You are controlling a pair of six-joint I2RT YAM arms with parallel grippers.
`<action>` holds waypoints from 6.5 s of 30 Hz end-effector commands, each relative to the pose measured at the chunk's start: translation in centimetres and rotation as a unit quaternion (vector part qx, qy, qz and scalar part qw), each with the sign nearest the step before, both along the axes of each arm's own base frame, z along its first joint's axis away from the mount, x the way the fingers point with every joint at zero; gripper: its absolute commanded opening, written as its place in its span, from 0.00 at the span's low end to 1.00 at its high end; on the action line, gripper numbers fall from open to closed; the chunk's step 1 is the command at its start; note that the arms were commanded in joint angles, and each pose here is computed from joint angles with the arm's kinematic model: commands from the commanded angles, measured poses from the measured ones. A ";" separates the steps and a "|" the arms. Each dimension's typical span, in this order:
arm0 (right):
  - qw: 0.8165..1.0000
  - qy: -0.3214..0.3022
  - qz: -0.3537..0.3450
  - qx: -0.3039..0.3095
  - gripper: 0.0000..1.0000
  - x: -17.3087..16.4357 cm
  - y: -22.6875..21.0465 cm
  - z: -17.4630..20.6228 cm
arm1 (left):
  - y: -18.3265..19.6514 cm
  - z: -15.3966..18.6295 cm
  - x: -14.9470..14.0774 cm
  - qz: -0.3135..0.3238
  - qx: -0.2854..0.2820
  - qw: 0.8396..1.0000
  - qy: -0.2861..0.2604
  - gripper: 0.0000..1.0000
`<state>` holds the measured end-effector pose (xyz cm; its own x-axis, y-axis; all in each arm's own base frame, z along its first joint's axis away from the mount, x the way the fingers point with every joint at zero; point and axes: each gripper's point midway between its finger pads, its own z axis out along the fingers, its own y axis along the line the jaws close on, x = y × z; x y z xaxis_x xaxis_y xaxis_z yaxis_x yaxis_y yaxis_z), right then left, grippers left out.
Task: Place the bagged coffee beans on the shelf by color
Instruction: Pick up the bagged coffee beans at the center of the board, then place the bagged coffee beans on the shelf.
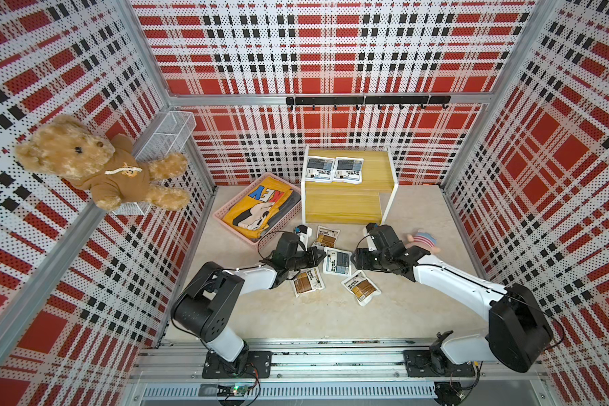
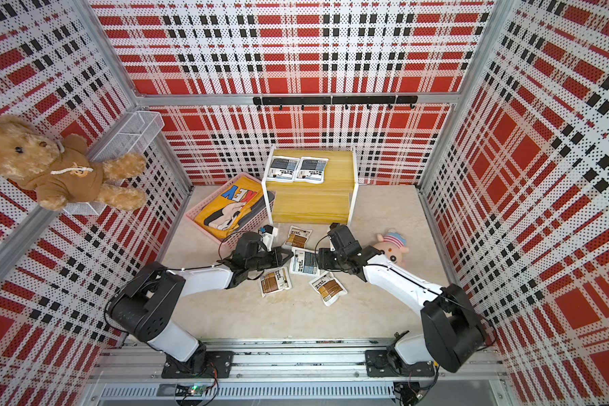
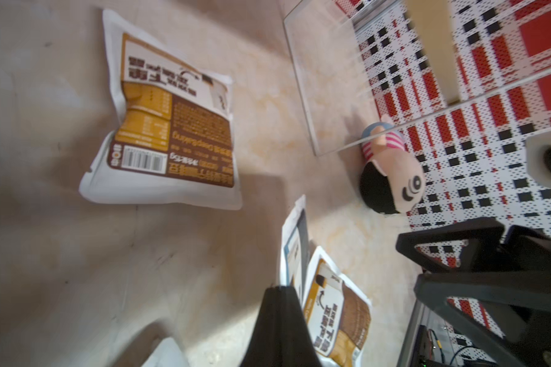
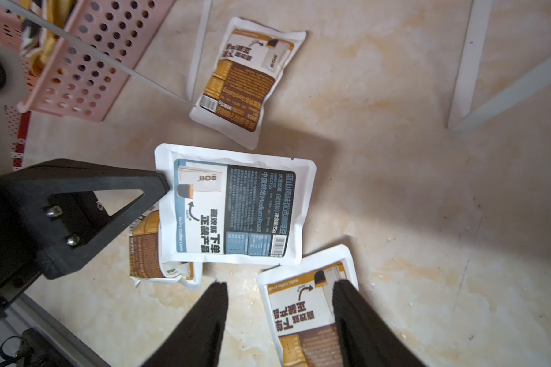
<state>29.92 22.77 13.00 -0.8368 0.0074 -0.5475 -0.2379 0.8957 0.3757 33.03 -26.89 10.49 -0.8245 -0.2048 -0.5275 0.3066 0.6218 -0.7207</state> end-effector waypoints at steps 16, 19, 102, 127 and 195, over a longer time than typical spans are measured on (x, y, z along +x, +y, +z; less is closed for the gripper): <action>0.988 -0.117 0.075 0.062 0.76 -5.7 1.1 7.7 | 1.9 12.0 -6.2 0.012 -0.156 0.986 -0.056 0.00; 0.983 -0.105 0.108 0.105 0.76 -6.9 2.4 9.0 | 2.4 14.5 -7.0 0.005 -0.183 0.980 -0.074 0.00; 0.737 -0.017 0.137 0.661 0.86 -11.0 11.4 34.4 | 8.4 36.4 -15.0 0.032 -0.356 0.872 -0.335 0.00; 0.776 -0.067 0.141 0.611 0.42 -11.1 11.1 35.5 | 9.1 34.3 -14.3 0.097 -0.377 0.868 -0.307 0.00; 0.851 -0.058 0.202 0.481 0.42 -8.9 6.4 35.3 | 3.9 35.3 -10.3 -0.082 -0.342 0.904 -0.243 0.02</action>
